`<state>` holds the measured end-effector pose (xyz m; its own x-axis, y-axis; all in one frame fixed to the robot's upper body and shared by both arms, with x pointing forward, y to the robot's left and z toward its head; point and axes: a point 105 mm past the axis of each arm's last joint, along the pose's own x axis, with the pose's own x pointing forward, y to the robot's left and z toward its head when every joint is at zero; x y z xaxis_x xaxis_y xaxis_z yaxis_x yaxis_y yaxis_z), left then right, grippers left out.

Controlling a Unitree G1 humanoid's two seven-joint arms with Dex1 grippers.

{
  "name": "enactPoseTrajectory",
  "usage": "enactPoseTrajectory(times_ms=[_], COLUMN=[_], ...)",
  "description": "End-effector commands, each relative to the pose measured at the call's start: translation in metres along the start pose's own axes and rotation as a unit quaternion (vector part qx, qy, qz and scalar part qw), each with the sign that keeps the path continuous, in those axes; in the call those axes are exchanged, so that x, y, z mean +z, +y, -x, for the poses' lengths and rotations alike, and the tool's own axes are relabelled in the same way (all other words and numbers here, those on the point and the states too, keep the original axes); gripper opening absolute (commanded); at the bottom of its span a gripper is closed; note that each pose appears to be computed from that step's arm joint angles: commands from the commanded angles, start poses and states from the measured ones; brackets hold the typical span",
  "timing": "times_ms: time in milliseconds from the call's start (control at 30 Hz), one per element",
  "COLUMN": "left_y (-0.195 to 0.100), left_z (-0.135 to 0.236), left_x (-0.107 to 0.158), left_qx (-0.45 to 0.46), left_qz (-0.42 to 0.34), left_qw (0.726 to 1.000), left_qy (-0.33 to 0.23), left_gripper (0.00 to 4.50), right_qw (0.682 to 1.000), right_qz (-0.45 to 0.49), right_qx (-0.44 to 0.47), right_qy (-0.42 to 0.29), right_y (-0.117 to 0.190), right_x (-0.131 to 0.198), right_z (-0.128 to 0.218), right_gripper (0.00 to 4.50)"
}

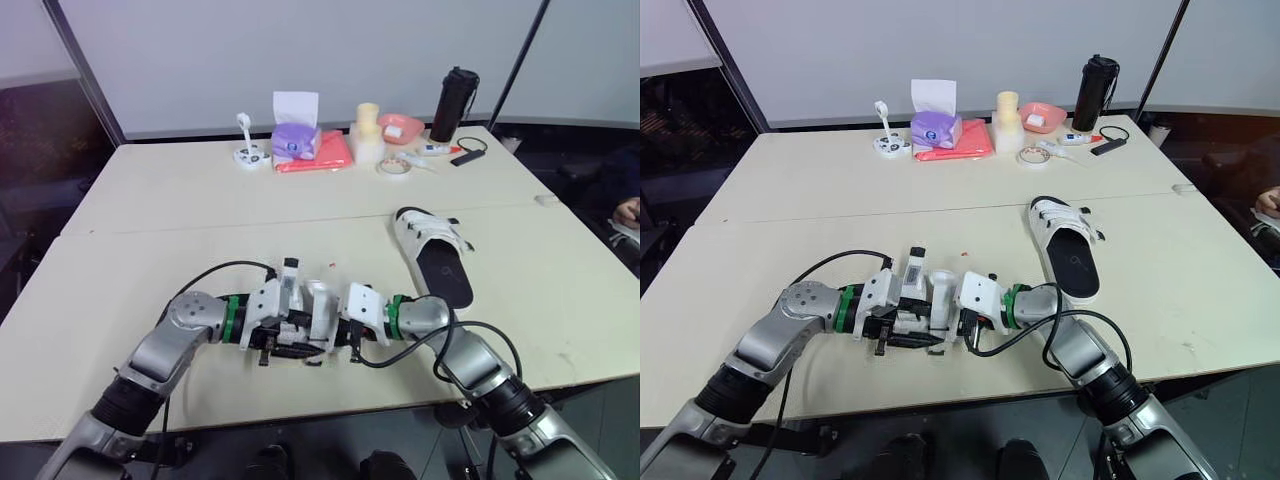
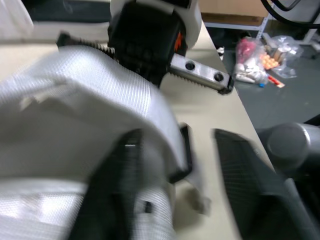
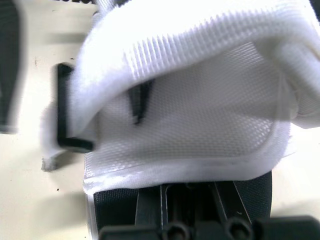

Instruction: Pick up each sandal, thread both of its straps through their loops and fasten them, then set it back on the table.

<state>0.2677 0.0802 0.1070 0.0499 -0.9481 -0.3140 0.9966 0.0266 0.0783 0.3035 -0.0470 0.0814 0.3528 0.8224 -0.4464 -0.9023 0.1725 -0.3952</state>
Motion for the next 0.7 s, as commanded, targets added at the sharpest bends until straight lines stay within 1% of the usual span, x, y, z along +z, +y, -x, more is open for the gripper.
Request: enactPoseTrajectory(times_ms=[33, 67, 267, 367, 433, 567, 633, 700], left_y=[-0.005, -0.006, -0.011, -0.012, -0.015, -0.034, -0.044, -0.048], left_z=[0.013, 0.016, 0.034, 0.047, 0.055, 0.063, 0.065, 0.063], left_x=[0.004, 0.008, 0.037, 0.053, 0.055, 0.034, 0.016, -0.002], left_qx=[0.002, 0.005, 0.018, 0.025, 0.022, -0.008, -0.024, -0.021], left_qz=[0.025, 0.026, 0.047, 0.077, 0.106, 0.133, 0.150, 0.162], left_qw=[1.000, 1.000, 0.997, 0.992, 0.989, 0.990, 0.988, 0.986], left_qy=[-0.003, -0.010, -0.059, -0.093, -0.098, -0.036, -0.003, 0.016], left_gripper=[4.26, 4.42, 4.42, 4.42, 4.42, 4.42, 4.42, 4.42], right_qw=[0.995, 0.995, 0.995, 0.995, 0.995, 0.995, 0.995, 0.995], right_qz=[-0.045, -0.044, -0.039, -0.036, -0.035, -0.033, -0.032, -0.031], right_qx=[0.022, 0.023, 0.027, 0.029, 0.030, 0.032, 0.033, 0.034], right_qy=[0.086, 0.086, 0.085, 0.085, 0.085, 0.085, 0.085, 0.084], right_y=[0.017, 0.016, 0.016, 0.015, 0.014, 0.013, 0.013, 0.013], right_x=[-0.049, -0.049, -0.049, -0.049, -0.048, -0.048, -0.048, -0.048], right_z=[-0.004, -0.005, -0.006, -0.006, -0.007, -0.007, -0.008, -0.009], right_gripper=[0.00, 0.00, 0.00, 0.00, 0.00, 0.00, 0.00, 0.00])
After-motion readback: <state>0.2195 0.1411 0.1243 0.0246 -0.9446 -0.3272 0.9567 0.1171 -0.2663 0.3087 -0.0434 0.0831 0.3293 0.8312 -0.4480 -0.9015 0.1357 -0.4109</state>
